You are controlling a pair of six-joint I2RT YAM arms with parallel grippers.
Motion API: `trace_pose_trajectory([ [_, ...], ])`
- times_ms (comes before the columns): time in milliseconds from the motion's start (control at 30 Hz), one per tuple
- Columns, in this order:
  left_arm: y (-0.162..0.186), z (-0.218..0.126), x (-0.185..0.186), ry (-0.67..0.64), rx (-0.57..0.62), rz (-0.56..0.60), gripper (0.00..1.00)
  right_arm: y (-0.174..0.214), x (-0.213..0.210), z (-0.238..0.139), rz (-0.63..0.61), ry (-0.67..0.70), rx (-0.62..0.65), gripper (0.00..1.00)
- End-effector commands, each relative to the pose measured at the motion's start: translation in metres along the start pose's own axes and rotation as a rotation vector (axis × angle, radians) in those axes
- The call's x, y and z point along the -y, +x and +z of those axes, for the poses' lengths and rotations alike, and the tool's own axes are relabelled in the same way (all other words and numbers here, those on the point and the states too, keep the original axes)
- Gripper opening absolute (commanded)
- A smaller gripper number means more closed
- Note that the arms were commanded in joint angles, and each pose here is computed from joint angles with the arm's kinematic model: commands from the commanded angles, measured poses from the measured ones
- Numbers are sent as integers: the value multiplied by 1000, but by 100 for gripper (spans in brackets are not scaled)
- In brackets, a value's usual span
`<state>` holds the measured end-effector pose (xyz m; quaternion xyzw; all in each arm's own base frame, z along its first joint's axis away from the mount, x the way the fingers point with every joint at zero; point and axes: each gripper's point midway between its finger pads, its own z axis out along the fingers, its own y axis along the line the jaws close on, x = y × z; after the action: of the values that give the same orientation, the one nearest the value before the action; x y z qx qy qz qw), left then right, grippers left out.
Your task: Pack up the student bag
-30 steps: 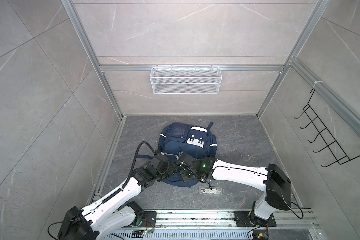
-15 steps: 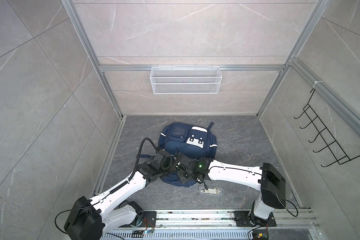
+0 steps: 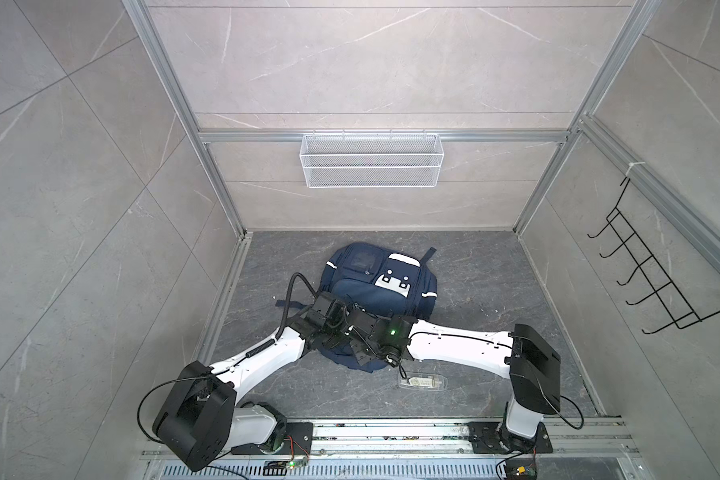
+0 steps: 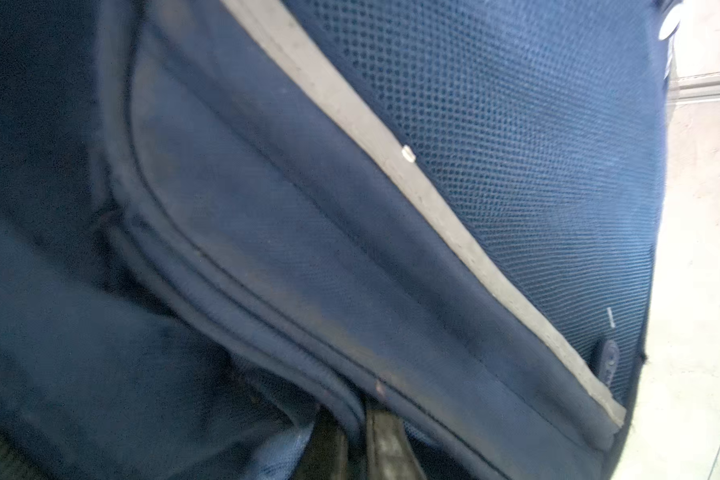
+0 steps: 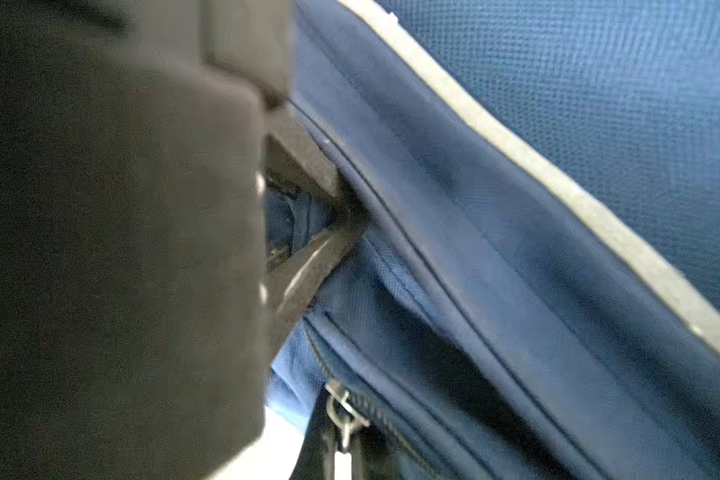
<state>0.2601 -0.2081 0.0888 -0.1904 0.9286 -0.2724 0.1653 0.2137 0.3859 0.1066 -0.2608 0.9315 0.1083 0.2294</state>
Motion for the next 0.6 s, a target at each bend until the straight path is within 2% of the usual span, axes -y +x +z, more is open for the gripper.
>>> trace_pose_trajectory([
  [0,-21,-13,29,77,76,82,0,-4,-19,-31,-95,-59,58,0],
  [133,-33,-30,23,81,78,80,0,5,4,-35,-84,8,54,0],
  [333,-60,-65,-9,41,153,44,0,18,54,-45,-20,72,63,0],
  [567,-71,-62,-25,18,151,8,0,23,101,-52,94,52,48,0],
])
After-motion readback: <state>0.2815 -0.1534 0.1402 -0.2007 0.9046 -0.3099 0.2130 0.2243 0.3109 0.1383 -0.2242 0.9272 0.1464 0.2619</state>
